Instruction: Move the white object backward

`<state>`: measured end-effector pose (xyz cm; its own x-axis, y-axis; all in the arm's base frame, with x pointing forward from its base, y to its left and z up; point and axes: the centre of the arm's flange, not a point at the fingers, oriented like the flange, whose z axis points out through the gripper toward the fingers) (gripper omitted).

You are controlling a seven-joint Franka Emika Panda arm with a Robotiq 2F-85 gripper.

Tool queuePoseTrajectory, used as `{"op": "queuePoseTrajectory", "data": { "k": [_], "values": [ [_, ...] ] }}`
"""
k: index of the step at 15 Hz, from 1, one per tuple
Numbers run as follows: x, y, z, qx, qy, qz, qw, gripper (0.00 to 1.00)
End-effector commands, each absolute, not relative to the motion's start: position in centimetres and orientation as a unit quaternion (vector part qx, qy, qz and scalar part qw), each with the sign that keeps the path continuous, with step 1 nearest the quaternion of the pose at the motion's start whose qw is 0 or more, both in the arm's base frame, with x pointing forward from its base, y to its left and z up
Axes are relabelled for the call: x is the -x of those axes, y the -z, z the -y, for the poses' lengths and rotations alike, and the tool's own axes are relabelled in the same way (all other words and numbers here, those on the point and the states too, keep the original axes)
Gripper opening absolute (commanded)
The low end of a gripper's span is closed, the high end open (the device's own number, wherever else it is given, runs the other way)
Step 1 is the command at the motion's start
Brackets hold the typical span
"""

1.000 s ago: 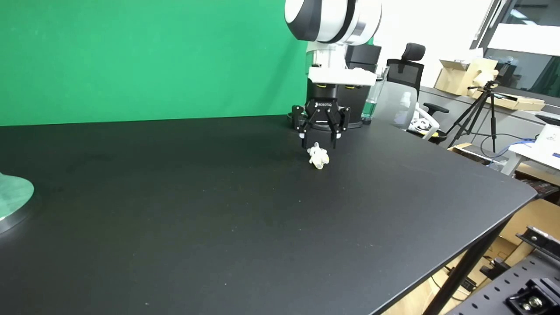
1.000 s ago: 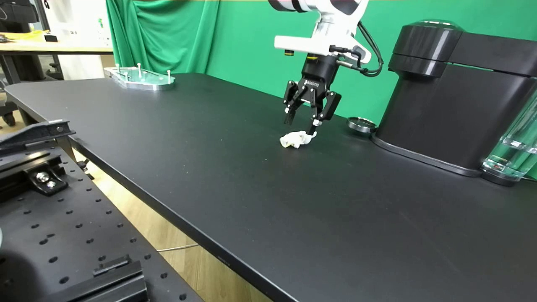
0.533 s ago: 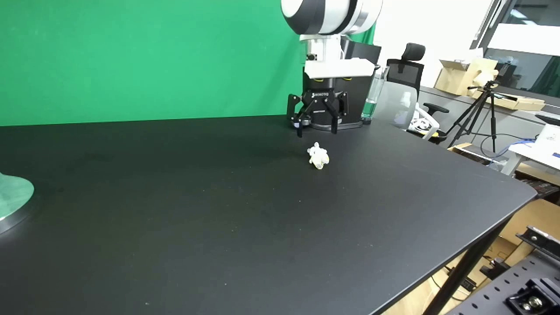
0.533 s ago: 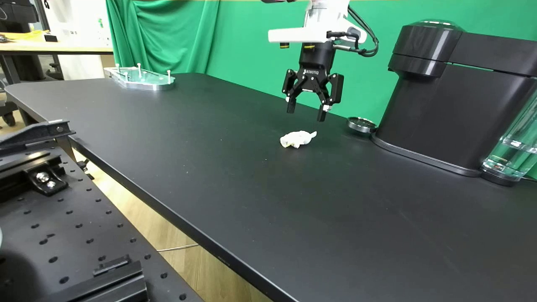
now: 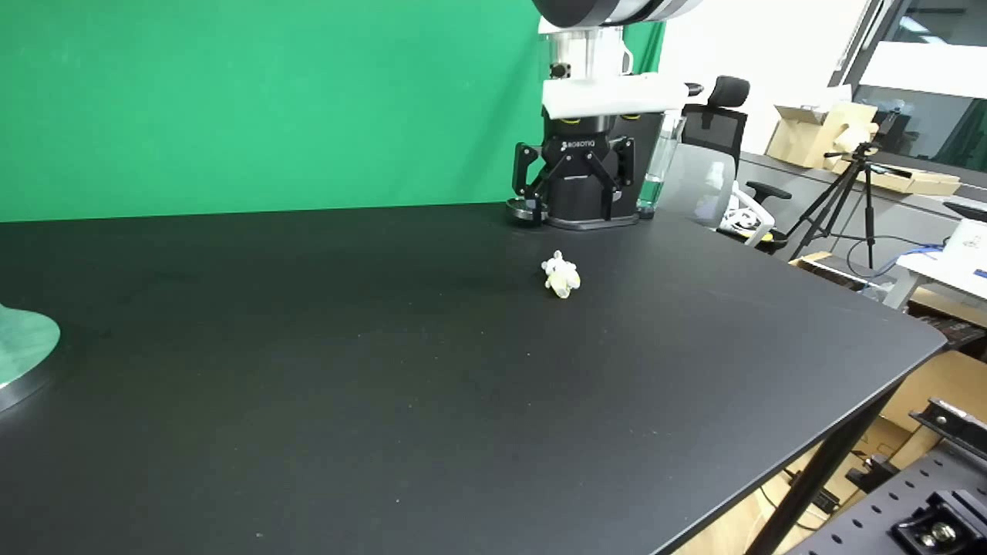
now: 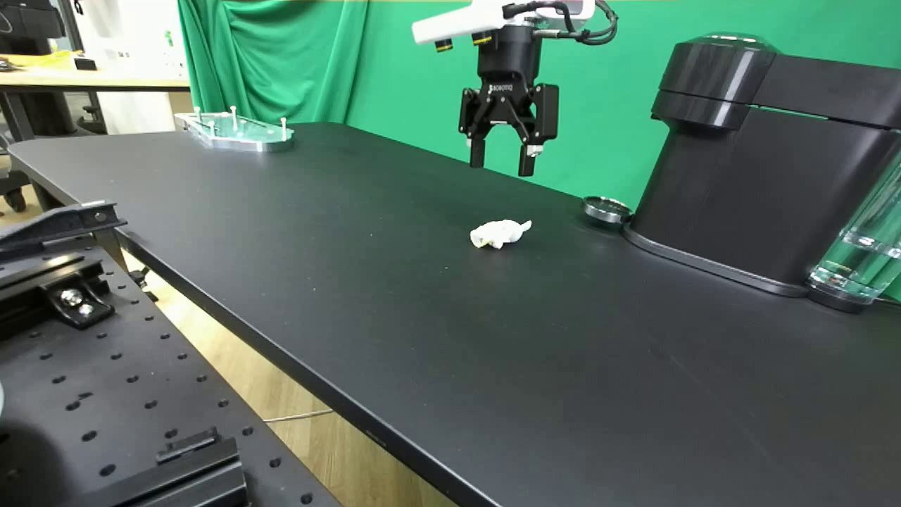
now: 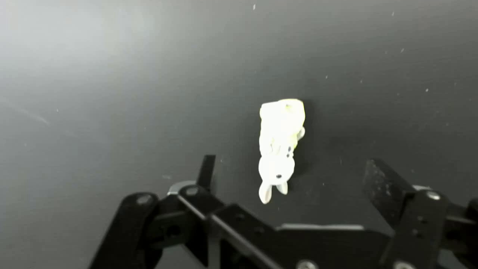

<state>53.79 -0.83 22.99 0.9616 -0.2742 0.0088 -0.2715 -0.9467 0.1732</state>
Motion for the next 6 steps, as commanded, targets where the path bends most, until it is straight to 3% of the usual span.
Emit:
{"op": "queuePoseTrajectory", "data": {
  "k": [1,6],
  "values": [
    [-49.0,-27.2,0.5,-0.981,0.048,0.173,0.070,1.00],
    [-45.2,-30.7,0.2,-0.978,0.079,0.182,0.063,1.00]
  ]
}}
